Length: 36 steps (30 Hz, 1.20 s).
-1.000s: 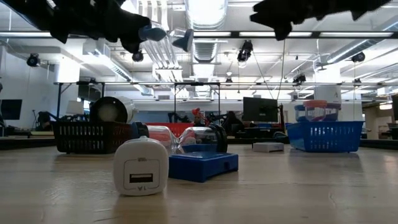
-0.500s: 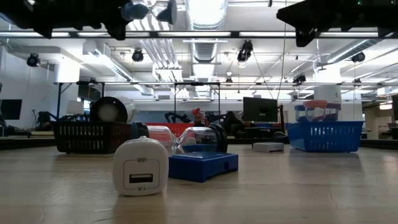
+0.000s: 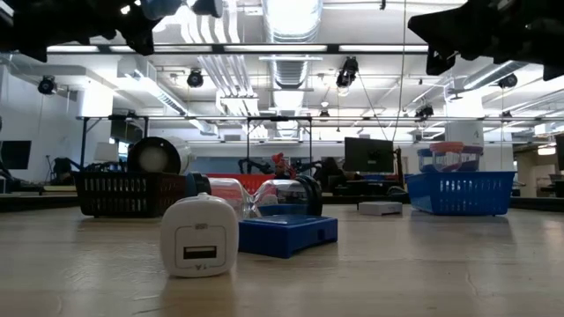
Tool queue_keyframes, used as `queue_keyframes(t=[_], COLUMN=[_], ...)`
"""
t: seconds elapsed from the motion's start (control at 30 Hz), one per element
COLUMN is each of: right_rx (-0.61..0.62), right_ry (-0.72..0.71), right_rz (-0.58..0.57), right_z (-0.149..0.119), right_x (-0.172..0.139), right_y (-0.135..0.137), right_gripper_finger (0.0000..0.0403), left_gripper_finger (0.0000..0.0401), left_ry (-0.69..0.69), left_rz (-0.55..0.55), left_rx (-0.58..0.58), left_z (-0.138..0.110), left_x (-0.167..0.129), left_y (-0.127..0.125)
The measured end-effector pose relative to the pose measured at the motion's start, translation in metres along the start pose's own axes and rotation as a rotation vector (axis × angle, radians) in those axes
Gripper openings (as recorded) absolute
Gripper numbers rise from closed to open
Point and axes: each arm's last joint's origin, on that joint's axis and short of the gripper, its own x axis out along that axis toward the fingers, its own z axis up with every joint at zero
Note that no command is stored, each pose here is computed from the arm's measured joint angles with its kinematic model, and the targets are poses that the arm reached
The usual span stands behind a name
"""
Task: Pick & Place Office items
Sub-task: Put the blue hourglass into the blue bin
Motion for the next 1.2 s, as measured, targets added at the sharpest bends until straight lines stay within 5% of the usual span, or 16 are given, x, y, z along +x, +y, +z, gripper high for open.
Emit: queue_keyframes(t=[0.93, 1.2], right_rx=[-0.014, -0.075], right_ry=[0.002, 0.047], right_rz=[-0.006, -0.006], right_z=[-0.001, 0.021], right_x=[0.001, 0.031], right_y=[0.0, -0.003], right_gripper_finger=[0.0019, 0.0095], left_gripper_finger=[0.0198, 0.0198], left_ry=[-0.02, -0.032], left_rz=[0.104, 0.086], left_rx=[-0.06, -0.057], left_z=[-0.025, -0.008], left_x=[-0.029, -0.006], left_y=[-0.01, 0.0])
